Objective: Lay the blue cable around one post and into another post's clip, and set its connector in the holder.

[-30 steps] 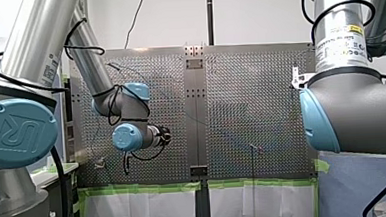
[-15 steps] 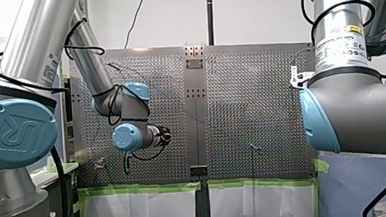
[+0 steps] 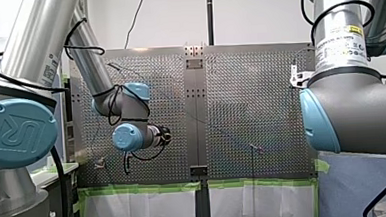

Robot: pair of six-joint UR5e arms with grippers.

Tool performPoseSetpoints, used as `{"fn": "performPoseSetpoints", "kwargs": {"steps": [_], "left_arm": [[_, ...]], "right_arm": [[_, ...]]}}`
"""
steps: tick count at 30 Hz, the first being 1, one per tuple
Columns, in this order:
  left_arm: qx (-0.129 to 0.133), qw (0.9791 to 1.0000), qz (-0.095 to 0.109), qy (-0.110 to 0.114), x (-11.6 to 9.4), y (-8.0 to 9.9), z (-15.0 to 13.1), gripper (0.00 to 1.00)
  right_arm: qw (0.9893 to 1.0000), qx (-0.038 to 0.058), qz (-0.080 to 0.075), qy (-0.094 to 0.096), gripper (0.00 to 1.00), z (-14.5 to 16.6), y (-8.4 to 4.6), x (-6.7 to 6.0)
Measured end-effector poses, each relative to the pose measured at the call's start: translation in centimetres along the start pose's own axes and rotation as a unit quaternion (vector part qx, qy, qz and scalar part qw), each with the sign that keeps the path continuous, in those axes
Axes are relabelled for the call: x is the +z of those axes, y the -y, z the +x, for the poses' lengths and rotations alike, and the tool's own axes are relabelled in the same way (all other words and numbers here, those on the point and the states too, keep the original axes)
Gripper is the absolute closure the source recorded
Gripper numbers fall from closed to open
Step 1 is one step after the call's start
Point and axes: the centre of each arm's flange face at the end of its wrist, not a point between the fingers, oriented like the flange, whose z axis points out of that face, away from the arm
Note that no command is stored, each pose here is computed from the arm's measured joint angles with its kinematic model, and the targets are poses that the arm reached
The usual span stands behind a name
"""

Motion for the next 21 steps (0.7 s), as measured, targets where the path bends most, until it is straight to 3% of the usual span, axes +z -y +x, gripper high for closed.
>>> {"fn": "performPoseSetpoints", "kwargs": {"steps": [13, 21], "left_arm": [[0.000, 1.0000, 0.000, 0.000, 0.0, 0.0, 0.0, 0.02], [-0.001, 1.0000, 0.001, 0.002, 0.2, 0.1, -0.1, 0.02]], "right_arm": [[0.9999, 0.0064, 0.003, 0.009, 1.00, -1.7, -0.2, 0.9], [0.9999, 0.0046, 0.010, 0.005, 1.00, -1.5, 0.0, 1.5]]}}
